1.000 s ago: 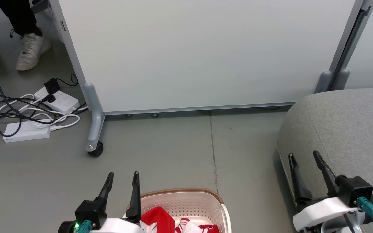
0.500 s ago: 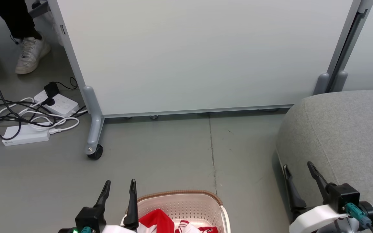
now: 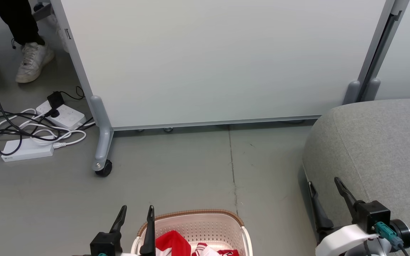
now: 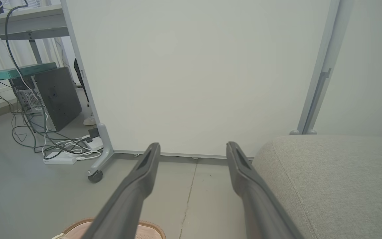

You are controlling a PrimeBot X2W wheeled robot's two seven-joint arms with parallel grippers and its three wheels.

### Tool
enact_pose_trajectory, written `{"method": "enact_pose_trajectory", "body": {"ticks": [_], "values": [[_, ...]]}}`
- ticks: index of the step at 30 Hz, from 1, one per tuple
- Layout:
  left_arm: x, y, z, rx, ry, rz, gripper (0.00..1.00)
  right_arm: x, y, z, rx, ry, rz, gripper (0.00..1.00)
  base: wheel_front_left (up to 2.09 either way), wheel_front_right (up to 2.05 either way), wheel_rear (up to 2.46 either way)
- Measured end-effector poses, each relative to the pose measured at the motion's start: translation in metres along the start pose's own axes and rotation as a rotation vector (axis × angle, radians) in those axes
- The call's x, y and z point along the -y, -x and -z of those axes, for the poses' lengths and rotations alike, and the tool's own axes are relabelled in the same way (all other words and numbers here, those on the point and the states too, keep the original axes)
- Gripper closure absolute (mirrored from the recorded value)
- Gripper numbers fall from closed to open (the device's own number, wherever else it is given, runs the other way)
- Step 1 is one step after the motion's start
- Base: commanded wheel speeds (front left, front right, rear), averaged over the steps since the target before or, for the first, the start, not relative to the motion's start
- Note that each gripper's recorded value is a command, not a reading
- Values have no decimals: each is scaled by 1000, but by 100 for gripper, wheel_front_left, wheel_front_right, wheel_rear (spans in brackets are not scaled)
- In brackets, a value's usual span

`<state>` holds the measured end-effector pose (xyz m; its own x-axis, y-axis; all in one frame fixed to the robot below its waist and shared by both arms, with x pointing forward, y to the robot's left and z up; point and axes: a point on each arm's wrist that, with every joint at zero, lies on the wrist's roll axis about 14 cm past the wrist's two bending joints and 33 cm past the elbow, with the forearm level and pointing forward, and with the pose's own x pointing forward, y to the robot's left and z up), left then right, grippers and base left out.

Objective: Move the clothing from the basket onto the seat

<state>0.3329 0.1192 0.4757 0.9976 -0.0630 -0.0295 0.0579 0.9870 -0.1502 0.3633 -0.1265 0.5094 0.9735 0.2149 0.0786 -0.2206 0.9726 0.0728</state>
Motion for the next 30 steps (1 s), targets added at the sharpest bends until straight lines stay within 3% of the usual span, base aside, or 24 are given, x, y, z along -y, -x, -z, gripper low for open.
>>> {"method": "enact_pose_trajectory", "body": {"ticks": [20, 30], "values": [[2, 1, 4, -12, 2, 12, 0, -2, 0, 2, -6, -6, -3, 0, 0, 0, 0], [10, -1, 36, -120, -12, 44, 0, 9, 1, 14, -42, -9, 27, 0, 0, 0, 0]]}}
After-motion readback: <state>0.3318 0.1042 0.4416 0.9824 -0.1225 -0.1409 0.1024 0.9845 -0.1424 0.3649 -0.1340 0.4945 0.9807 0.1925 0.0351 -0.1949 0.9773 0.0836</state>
